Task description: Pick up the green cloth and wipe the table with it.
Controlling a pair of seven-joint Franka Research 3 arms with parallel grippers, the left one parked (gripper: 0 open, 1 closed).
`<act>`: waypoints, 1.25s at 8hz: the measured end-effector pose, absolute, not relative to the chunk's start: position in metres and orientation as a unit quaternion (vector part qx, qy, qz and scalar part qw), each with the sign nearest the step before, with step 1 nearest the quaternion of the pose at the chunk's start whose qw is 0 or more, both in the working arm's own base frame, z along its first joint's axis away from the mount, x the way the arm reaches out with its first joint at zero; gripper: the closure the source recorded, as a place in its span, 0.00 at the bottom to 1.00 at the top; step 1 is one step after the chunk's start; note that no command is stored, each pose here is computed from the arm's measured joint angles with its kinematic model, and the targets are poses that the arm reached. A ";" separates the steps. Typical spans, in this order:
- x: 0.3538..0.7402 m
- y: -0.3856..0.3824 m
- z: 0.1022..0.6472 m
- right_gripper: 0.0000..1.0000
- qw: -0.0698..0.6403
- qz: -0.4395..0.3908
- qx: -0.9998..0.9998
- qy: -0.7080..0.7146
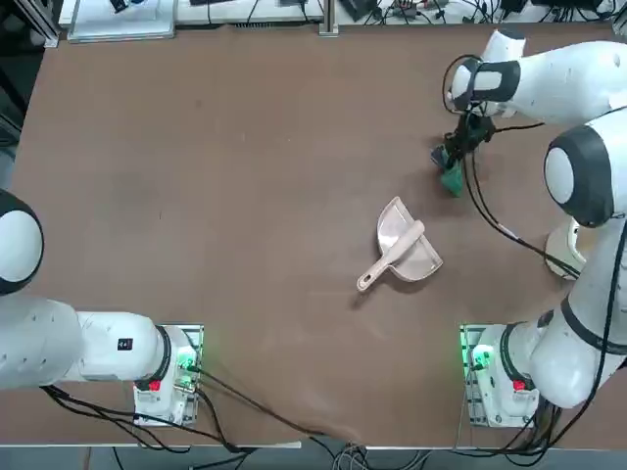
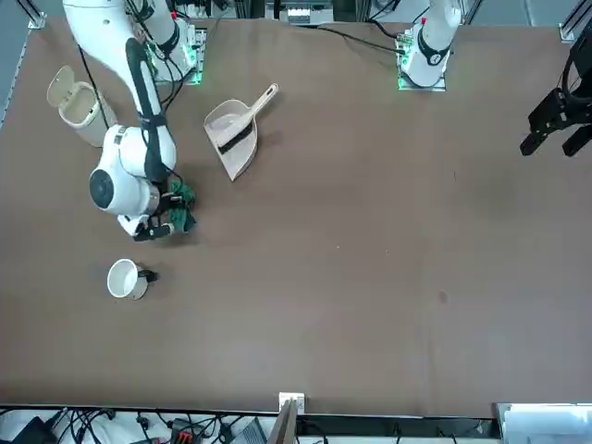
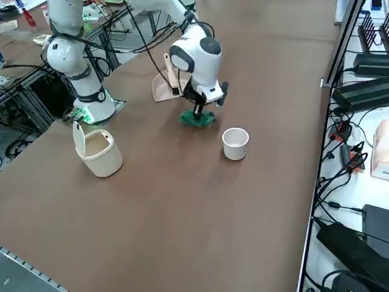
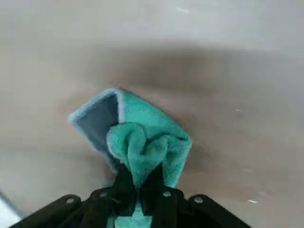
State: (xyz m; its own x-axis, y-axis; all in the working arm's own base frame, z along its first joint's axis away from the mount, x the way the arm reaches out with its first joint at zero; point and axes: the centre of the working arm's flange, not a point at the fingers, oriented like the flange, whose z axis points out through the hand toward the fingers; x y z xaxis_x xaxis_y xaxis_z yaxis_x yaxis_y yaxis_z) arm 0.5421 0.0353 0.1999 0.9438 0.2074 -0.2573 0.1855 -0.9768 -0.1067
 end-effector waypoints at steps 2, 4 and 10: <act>0.537 -0.041 0.201 0.92 0.029 0.141 -0.979 -0.142; 0.525 -0.115 0.202 0.92 0.045 0.139 -0.974 -0.172; 0.529 -0.009 0.195 0.92 0.086 0.161 -0.973 -0.143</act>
State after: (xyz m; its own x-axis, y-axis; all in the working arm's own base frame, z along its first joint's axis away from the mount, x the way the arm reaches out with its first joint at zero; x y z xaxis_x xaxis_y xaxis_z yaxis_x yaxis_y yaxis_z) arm 0.5285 -0.0092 0.1954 0.9076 0.3050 -0.2886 0.2496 -0.9446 -0.2134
